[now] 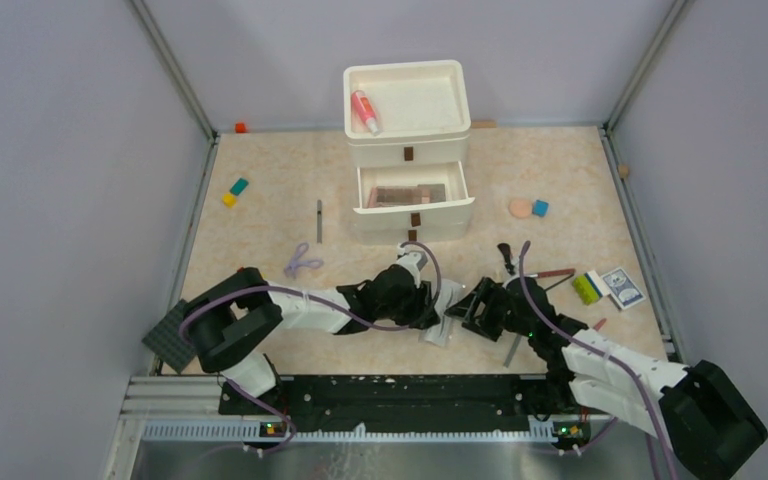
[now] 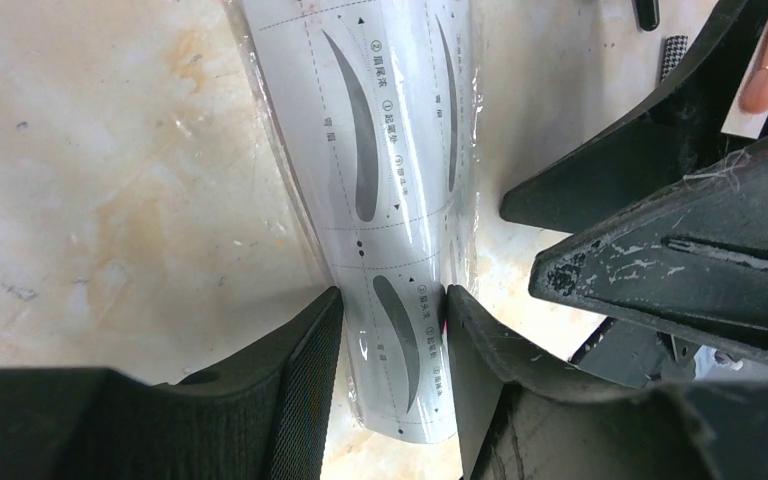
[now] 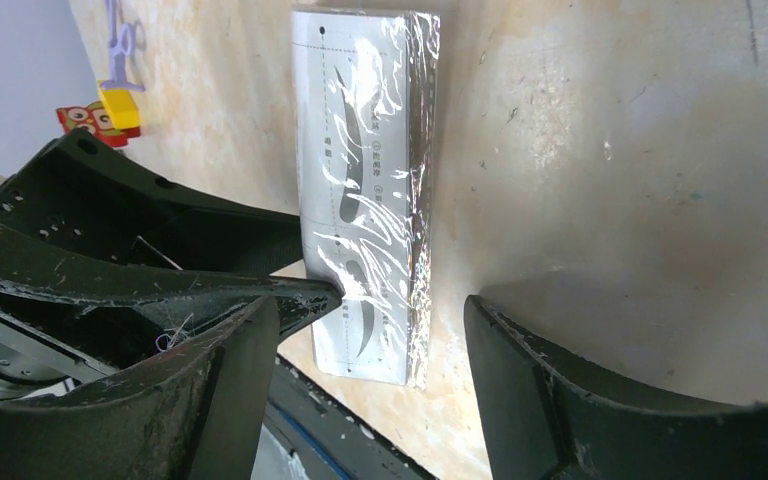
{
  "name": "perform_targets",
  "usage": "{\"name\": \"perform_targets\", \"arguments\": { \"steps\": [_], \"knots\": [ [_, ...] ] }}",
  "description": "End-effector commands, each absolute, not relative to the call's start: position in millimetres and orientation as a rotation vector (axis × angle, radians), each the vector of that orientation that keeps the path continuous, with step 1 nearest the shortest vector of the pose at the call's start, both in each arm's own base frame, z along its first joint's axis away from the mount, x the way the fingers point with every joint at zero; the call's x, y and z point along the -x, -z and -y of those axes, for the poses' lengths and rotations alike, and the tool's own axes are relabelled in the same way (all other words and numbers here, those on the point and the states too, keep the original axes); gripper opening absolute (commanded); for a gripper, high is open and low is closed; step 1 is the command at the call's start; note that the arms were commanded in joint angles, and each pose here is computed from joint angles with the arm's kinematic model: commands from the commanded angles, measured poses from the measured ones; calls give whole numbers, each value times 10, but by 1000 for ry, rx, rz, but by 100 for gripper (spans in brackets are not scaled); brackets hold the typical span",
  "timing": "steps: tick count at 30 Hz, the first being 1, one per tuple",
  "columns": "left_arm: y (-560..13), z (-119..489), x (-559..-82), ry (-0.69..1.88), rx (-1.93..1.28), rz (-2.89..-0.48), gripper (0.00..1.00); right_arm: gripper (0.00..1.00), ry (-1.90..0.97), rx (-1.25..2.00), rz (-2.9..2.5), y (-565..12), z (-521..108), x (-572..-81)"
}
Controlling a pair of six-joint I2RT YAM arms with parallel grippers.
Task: Organize the makeup
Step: Pick up the makeup from the center of the board.
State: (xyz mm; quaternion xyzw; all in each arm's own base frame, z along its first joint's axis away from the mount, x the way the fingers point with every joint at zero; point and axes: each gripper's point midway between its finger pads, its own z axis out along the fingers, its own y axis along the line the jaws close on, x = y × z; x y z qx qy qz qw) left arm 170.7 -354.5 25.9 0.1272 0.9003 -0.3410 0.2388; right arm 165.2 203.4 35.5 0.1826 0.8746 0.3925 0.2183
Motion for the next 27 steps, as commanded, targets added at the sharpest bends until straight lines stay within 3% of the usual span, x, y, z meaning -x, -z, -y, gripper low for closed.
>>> {"name": "perform_targets", "arguments": {
  "steps": [1,21,27],
  "knots": [
    [476,2704,-1290,568,-395,-2769,50,69,-1021,-573,-2516,-50,-1907,-1492],
    [245,3039,-1195,874,-467,-2688,53,70,-1174,-649,-2433,-65,-2053,-1617],
    [244,3035,-1202,870,-470,-2683,66,65,-1208,-657,-2436,-40,-2099,-1617]
  ]
}}
